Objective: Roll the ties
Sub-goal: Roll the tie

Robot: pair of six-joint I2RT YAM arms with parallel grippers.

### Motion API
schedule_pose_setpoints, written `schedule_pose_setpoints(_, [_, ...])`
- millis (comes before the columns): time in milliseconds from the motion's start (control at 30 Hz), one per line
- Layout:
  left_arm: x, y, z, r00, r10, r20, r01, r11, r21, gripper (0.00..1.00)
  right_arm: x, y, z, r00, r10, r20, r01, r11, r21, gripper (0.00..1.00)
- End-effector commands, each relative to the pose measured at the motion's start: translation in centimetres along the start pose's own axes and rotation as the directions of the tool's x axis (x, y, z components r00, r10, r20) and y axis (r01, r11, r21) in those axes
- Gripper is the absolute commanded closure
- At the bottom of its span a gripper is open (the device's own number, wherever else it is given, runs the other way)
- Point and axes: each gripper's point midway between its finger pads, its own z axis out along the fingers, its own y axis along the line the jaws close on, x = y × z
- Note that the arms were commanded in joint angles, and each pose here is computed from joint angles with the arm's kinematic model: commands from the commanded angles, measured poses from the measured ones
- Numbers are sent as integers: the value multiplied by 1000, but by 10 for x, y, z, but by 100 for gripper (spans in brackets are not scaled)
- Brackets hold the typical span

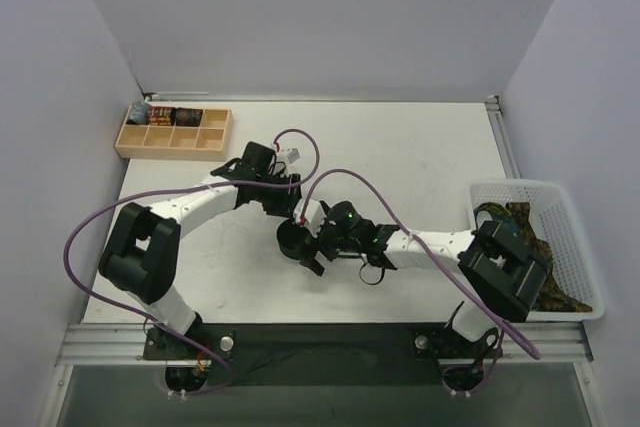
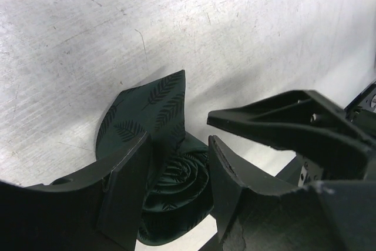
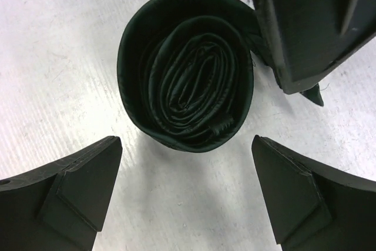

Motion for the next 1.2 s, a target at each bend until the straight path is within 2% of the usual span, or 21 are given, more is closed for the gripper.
schedule_pose_setpoints(0, [-17, -7, -3, 999, 23, 30, -23, 1000, 12, 46, -24, -20, 4, 993, 10, 115, -27, 989, 144, 0])
schedule_pose_setpoints(333, [-6, -18, -3, 999, 51, -18, -49, 995, 90, 46, -23, -46, 21, 985, -31, 169, -14, 965, 260, 0])
schedule_pose_setpoints(433, [-1, -17, -4, 997, 68, -41, -63, 993, 97, 51, -25, -53, 22, 982, -47, 183, -7, 959, 283, 0])
schedule_pose_setpoints(567, [5, -20, -3, 994, 82, -77, -71, 989, 126, 53, -27, -55, 23, 979, -42, 197, -9, 968, 252, 0])
schedule_pose_setpoints(800, [4, -16, 3, 989, 88, -116, -74, 990, 120, 53, -26, -46, 22, 978, -22, 207, 2, 995, 97, 0])
schedule_pose_setpoints(967, [-5, -14, 5, 991, 82, -105, -71, 992, 105, 52, -25, -46, 20, 980, -23, 199, 11, 998, 58, 0])
schedule_pose_setpoints(1167, [-32, -8, -3, 997, 72, -24, -72, 997, 24, 38, -27, -47, 17, 982, -20, 187, 9, 998, 58, 0])
